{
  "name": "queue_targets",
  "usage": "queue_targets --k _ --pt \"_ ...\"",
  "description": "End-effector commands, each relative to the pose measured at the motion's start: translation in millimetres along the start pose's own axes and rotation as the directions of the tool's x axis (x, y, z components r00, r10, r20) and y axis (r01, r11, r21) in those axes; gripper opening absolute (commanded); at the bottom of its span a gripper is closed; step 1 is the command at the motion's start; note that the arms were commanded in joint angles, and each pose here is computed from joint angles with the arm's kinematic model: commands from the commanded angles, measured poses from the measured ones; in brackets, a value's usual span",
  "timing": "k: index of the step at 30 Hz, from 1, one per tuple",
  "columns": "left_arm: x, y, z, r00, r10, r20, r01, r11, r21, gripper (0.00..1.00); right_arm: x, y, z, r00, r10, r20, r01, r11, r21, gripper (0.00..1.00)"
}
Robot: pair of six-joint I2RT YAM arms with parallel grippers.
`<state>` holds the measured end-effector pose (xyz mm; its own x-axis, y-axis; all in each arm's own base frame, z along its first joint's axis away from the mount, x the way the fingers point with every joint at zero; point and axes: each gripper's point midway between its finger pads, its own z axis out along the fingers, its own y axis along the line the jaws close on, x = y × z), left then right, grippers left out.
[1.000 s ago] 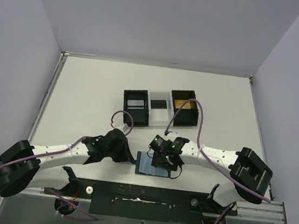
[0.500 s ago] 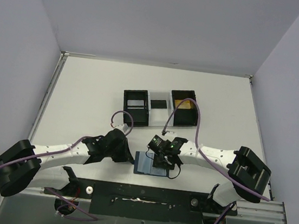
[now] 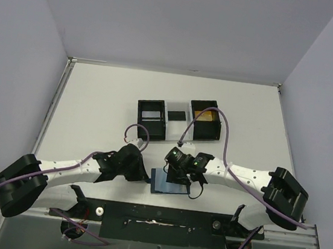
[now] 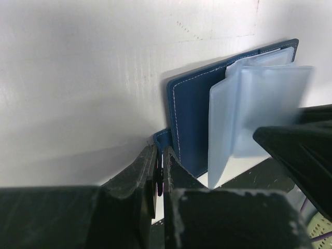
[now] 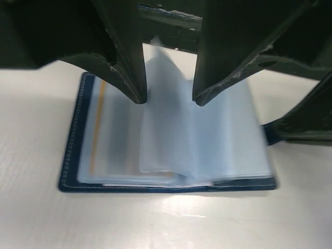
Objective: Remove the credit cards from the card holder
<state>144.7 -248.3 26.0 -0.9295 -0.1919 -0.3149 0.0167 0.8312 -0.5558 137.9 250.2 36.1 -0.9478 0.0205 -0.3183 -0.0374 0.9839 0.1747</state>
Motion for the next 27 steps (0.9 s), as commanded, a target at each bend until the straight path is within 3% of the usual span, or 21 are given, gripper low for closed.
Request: queue_targets --k 1,10,18,21,24,27 --pt "-5 -13 2 1.000 0.007 0.019 -0.008 0.999 0.049 0.00 -23 45 -26 0.996 0.022 0.082 -0.005 0.977 -0.213 0.43" --pt "-4 -13 2 1.000 0.007 0.017 -0.008 0.999 0.047 0.00 -20 70 -25 0.999 0.006 0.043 0.009 0.936 -0.351 0.47" --pt "-7 -10 -2 0.999 -0.001 0.039 -0.001 0.999 0.039 0.00 -16 115 -48 0.996 -0.077 0.033 0.082 0.812 -0.578 0.52" --pt "-7 -10 -3 0.999 0.001 0.041 -0.002 0.999 0.036 0.00 -21 114 -60 0.996 -0.061 0.062 0.086 0.800 -0.594 0.54" --pt "-7 -10 -2 0.999 0.003 0.037 -0.004 0.999 0.035 0.00 -31 90 -66 0.994 0.012 0.108 0.047 0.849 -0.526 0.57" --pt "-7 -11 -2 0.999 0.005 0.038 -0.006 0.999 0.038 0.00 -42 31 -56 0.976 0.128 0.177 -0.072 0.954 -0.291 0.61"
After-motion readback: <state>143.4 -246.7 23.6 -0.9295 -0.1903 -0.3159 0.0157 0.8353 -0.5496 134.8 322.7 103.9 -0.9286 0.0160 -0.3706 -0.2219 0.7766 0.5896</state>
